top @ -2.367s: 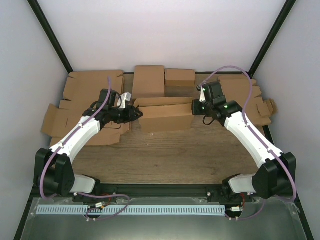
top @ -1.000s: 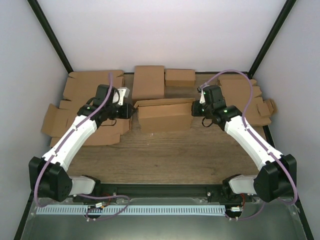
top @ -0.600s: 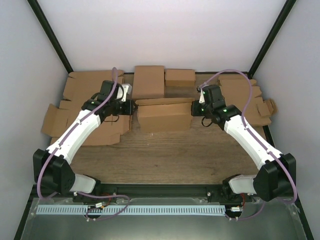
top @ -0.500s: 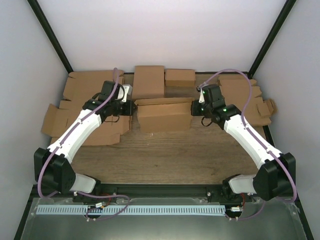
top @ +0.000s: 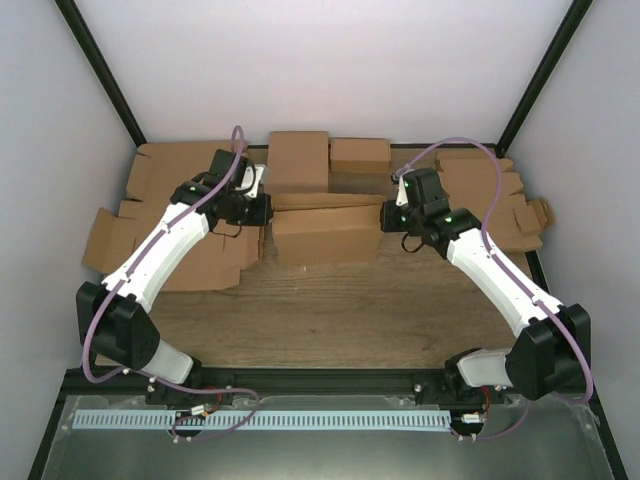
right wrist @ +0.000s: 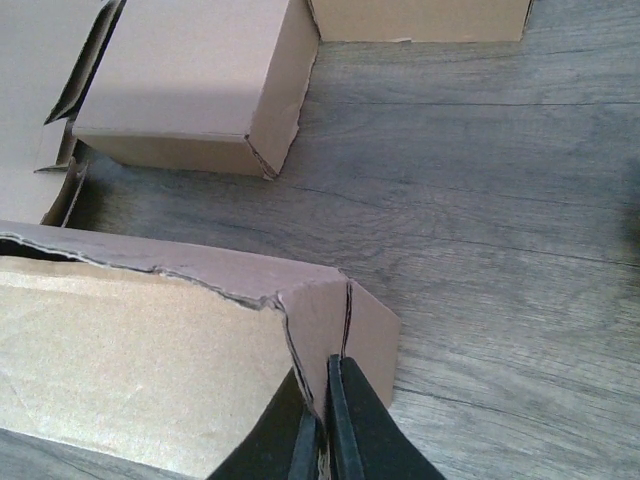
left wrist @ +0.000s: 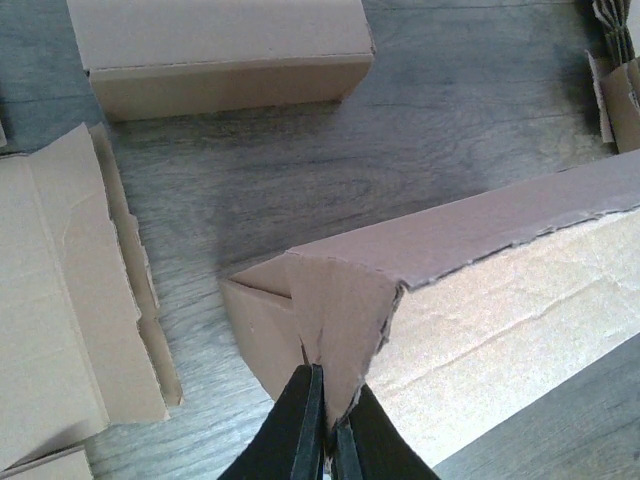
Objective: Fold the paper box
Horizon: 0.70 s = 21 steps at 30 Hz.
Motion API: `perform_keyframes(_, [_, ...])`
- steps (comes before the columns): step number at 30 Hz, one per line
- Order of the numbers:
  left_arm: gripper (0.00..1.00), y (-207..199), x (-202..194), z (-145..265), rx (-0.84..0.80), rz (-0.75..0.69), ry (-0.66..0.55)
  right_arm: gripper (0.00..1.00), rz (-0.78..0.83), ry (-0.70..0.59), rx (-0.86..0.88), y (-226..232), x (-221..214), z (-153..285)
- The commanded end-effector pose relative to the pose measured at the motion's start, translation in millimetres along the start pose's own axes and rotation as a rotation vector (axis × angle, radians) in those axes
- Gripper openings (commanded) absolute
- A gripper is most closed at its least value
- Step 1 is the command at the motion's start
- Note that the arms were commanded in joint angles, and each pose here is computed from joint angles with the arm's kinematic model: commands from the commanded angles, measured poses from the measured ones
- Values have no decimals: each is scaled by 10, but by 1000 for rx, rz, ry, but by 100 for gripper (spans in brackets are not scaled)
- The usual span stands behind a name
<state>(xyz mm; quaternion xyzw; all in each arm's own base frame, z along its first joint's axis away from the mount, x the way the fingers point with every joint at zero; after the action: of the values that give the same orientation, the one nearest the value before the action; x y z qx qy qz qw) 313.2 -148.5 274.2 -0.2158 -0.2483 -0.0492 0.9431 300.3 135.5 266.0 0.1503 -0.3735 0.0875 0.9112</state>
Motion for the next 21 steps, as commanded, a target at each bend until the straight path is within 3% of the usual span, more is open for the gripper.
perform_keyframes(1, [4, -25, -25, -1, -7, 41, 84, 3, 2, 149, -10, -14, -249, -91])
perform_keyframes(21, [4, -76, -149, -113, -121, 227, 143, 4, 15, 137, -7, -12, -243, -79])
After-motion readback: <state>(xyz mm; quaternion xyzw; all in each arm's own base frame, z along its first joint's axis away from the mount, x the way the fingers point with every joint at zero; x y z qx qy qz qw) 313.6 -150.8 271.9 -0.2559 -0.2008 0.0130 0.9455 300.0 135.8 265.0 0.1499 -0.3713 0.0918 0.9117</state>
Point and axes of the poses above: each gripper's point midway between its finger pads, its own z axis back along the fingers, its own y axis along the line the jaws close on, x = y × z, the point moved 8 cm from there along z, back along the fingers, and after that the axes turned 4 degrees about z, right-handed, at the moved point
